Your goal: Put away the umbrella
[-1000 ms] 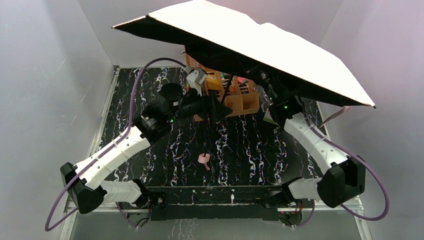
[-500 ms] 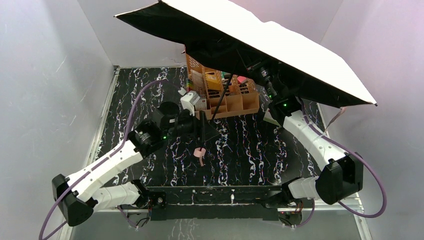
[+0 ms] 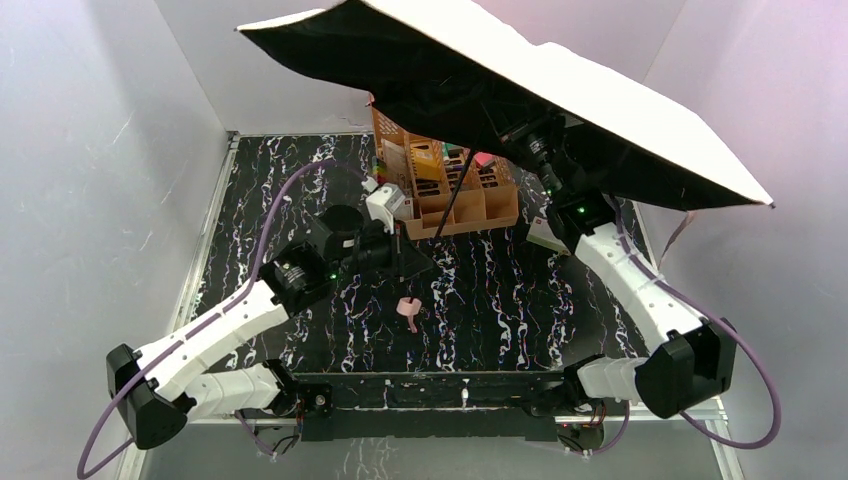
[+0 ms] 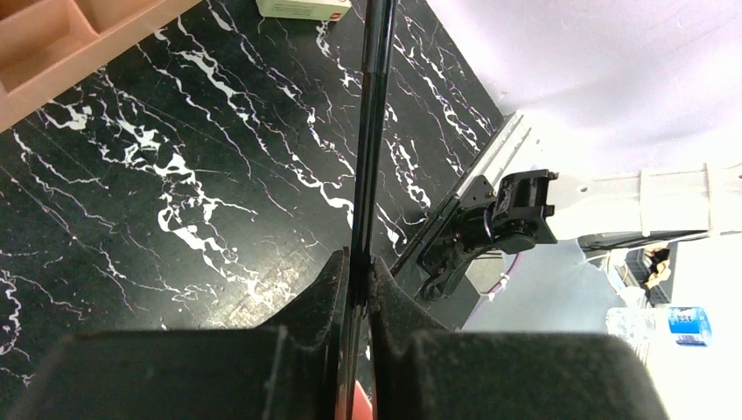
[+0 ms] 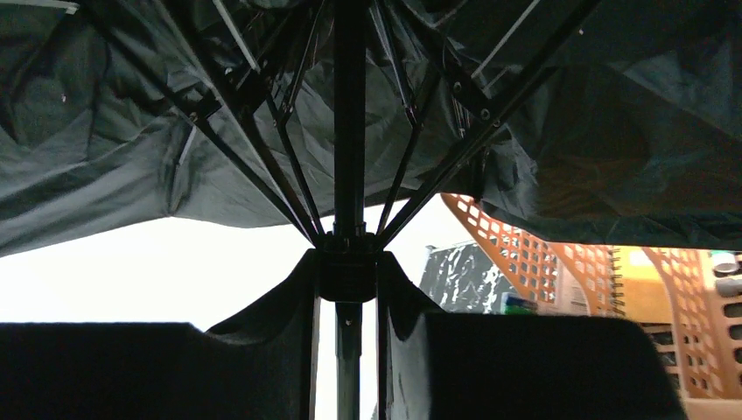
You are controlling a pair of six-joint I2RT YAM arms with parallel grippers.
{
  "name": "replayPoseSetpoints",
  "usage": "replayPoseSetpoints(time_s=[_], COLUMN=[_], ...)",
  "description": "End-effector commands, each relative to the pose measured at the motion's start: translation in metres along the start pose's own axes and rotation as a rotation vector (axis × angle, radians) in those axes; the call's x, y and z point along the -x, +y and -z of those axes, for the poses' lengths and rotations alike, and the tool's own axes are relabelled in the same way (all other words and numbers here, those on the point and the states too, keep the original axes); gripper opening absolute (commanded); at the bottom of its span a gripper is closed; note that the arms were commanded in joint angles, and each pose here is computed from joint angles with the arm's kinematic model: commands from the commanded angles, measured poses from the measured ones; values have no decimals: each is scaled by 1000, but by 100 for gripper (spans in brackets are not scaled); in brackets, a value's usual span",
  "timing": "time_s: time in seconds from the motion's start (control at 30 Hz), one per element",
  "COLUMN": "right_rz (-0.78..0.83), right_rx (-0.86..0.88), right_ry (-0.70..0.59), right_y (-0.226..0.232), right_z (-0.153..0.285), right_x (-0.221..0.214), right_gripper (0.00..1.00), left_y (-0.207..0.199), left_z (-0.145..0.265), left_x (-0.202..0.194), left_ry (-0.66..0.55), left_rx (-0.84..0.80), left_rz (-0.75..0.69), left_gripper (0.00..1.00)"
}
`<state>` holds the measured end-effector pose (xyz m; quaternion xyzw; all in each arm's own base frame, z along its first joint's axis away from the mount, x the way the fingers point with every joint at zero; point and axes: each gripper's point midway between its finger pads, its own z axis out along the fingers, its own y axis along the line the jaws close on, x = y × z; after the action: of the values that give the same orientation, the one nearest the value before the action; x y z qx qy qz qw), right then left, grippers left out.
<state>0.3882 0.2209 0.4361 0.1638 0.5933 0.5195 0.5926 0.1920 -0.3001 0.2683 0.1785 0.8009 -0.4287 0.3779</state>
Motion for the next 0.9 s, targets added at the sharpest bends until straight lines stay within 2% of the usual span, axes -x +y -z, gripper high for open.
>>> replayPoseSetpoints(time_s=[0.0,0.1,0.2,0.4,0.67,0.87], right_rz=[55,31,11,30,30,15], right_rx=[22,-17,-33,-55,-53,-17], right_ry=[221,316,365,288,193,22], right_y=[18,2,-6,-7,0,19], right_z=[46,76,89,91,86,73], right_x=[-57,-102,-122,-105,-84,-47], right_gripper=[0,0,0,0,0,0], left_y=[-37,-56,-66,-73,-68,-58], left_z=[11,18,12,10,8,6], left_x=[114,154,170,177,163,130], left_ry=[-372,-486,-493,-501,-456,-340], left_rx=[-38,-65,-77,-98,-99,-89], left_rz=[-100,-156,-201,-212,-199,-154], left_gripper=[0,0,0,0,0,54])
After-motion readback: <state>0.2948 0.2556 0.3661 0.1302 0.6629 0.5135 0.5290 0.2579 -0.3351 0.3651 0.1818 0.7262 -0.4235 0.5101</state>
